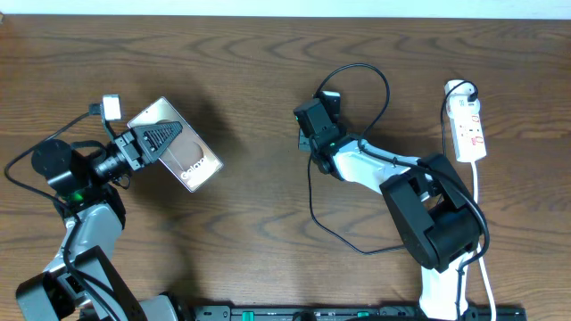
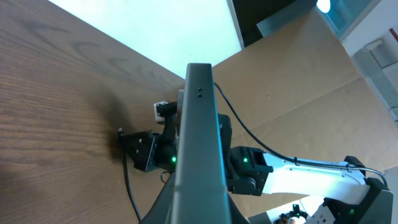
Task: Plug charger to phone and switch on socket
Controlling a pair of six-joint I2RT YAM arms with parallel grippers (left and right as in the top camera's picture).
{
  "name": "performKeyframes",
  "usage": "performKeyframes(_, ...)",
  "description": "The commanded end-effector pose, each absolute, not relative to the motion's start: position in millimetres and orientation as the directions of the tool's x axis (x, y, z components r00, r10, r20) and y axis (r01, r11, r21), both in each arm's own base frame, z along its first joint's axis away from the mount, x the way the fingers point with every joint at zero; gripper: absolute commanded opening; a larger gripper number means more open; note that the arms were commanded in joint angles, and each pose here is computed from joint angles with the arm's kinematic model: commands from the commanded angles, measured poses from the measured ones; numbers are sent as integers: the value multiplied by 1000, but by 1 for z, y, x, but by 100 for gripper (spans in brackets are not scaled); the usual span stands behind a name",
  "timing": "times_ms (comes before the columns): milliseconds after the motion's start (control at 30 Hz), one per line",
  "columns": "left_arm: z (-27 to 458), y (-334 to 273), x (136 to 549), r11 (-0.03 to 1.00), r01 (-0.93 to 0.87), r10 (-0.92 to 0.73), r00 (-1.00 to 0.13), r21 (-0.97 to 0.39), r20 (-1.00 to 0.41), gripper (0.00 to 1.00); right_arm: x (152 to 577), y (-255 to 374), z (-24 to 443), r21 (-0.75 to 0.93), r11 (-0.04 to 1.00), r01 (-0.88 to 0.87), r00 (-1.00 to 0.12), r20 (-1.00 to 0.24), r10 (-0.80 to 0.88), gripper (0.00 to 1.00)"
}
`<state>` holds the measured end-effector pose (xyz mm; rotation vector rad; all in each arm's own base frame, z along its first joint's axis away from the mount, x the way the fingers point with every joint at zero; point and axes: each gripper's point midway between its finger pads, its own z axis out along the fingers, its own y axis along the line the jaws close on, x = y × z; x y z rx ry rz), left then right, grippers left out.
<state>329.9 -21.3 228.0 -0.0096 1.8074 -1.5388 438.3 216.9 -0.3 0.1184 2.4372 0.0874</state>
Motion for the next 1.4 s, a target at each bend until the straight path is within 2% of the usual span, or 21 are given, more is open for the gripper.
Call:
performKeyframes(0, 232, -24, 328, 283, 477, -431, -712, -832, -555, 7, 410, 194, -56, 4, 996, 84, -842, -535, 73, 1)
performKeyframes(167, 232, -24, 328, 283, 477, -431, -712, -832, -555, 7, 405, 227, -47, 115, 992, -57, -881, -473, 5, 1)
performKeyframes(233, 232, -24, 328, 283, 477, -431, -712, -832, -554, 7, 393, 256, -39, 261, 957, -127, -914, -405, -11, 1)
performKeyframes(300, 232, -24, 328, 283, 477, -431, -712, -832, -554, 8, 371, 291, -27, 450, 870, -200, -947, -316, -54, 1)
performKeyframes(367, 232, -24, 328, 283, 477, -431, -712, -832, -554, 7, 343, 320, -12, 624, 744, -241, -966, -225, -124, 1)
performKeyframes(433, 232, -24, 328, 283, 477, -431, -712, -832, -555, 7, 319, 339, 3, 729, 621, -289, -957, -192, -219, 1)
performKeyframes(567, 232, -24, 328, 283, 477, -431, -712, -832, -555, 7, 267, 365, 48, 883, 267, -386, -868, -250, -428, 1)
performKeyframes(667, 232, -24, 328, 282, 478, -429, -713, -832, -555, 7, 245, 370, 72, 916, 79, -394, -815, -309, -491, 1)
performKeyframes(767, 232, -25, 327, 278, 479, -423, -717, -833, -554, 7, 232, 372, 88, 906, -65, -417, -765, -389, -513, 1)
performKeyframes(800, 232, -25, 327, 277, 478, -424, -718, -834, -552, 7, 230, 371, 91, 900, -95, -426, -753, -411, -513, 1)
performKeyframes(1133, 232, -25, 327, 276, 476, -424, -719, -835, -551, 7, 229, 372, 93, 896, -112, -430, -747, -423, -513, 1)
performKeyframes(1367, 230, -25, 327, 269, 462, -429, -728, -845, -534, 7, 222, 370, 117, 865, -274, -421, -705, -502, -501, 1)
